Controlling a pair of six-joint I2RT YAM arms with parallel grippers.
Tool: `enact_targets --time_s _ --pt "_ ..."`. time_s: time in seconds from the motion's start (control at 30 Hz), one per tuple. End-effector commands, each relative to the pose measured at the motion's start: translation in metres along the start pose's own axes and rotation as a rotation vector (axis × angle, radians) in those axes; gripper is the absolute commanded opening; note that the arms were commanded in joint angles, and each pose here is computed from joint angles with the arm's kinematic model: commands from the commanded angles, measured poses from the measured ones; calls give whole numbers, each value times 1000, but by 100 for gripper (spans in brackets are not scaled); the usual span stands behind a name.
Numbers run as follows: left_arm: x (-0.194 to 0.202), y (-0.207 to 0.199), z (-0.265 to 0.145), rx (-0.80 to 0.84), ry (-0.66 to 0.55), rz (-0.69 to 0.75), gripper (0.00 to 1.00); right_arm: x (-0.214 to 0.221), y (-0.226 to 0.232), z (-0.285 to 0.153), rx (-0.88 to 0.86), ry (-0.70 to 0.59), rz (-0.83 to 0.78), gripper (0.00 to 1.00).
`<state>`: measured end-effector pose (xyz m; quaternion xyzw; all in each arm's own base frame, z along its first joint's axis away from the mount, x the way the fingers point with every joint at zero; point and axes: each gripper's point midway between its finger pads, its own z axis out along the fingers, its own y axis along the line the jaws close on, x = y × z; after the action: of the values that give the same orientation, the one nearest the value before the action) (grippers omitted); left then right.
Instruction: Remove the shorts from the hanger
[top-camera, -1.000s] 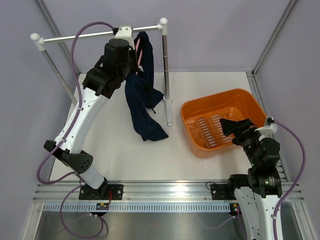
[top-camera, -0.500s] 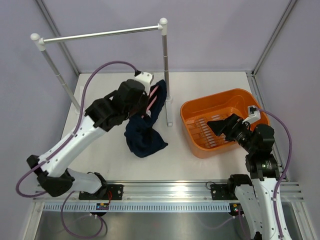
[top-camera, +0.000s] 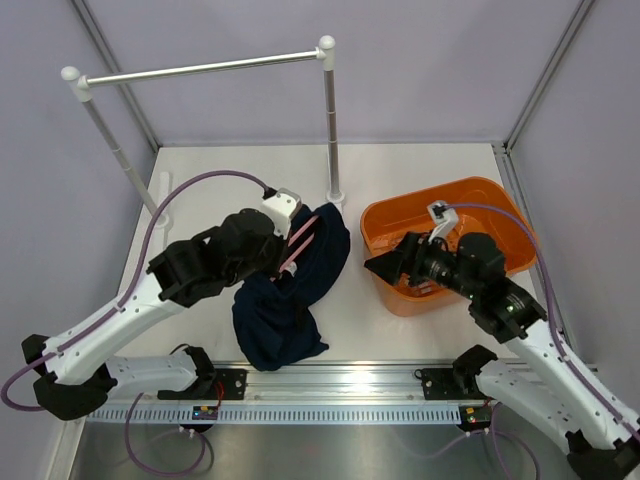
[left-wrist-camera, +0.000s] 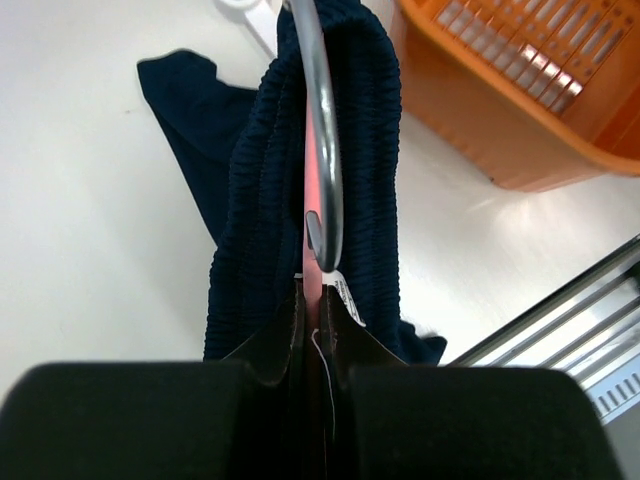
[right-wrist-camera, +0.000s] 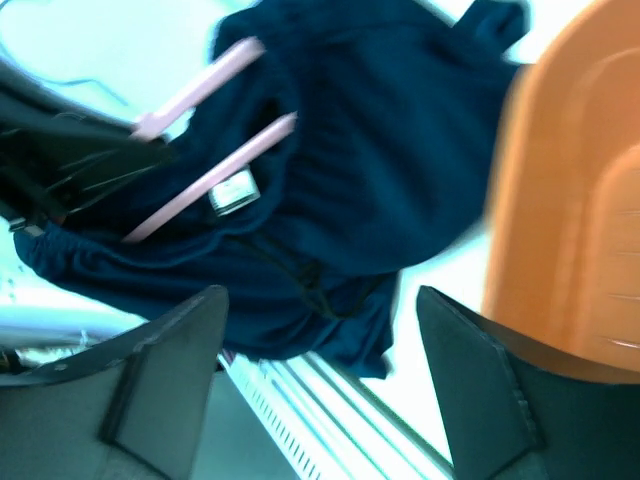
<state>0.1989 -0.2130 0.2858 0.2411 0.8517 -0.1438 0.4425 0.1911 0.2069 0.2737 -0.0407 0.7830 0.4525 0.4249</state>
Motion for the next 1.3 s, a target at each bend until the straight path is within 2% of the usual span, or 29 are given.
enact_targets --time_s 0.0,0.1,0.43,0.73,0.83,0.87,0.93,0.97,1.0,1.07,1.27 --pt "-15 -12 2 57 -74 -18 0 -23 10 22 84 -88 -64 80" --pt "-8 -18 1 86 -63 -24 0 -15 20 43 117 -62 -91 75" --pt "16 -28 -11 165 -36 -41 0 0 37 96 215 -32 -155 66" --pt "24 -45 -35 305 -53 -51 0 1 36 111 237 -37 -169 65" --pt "24 -48 -41 334 -64 -55 0 2 31 112 258 -39 -164 46" --pt "25 -48 -42 337 -63 -56 0 3 29 112 261 -38 -165 30" --pt "28 -48 -41 337 -53 -51 0 2 28 111 270 -43 -160 18" --pt "31 -47 -40 331 -42 -46 0 3 27 111 275 -42 -160 8" --pt "34 -45 -39 322 -34 -42 0 3 24 109 291 -40 -161 4" --pt "41 -45 -37 317 -9 -29 0 -5 18 103 336 -69 -162 0" --pt "59 -44 -43 336 3 -7 0 -23 -13 75 522 -135 -182 0"
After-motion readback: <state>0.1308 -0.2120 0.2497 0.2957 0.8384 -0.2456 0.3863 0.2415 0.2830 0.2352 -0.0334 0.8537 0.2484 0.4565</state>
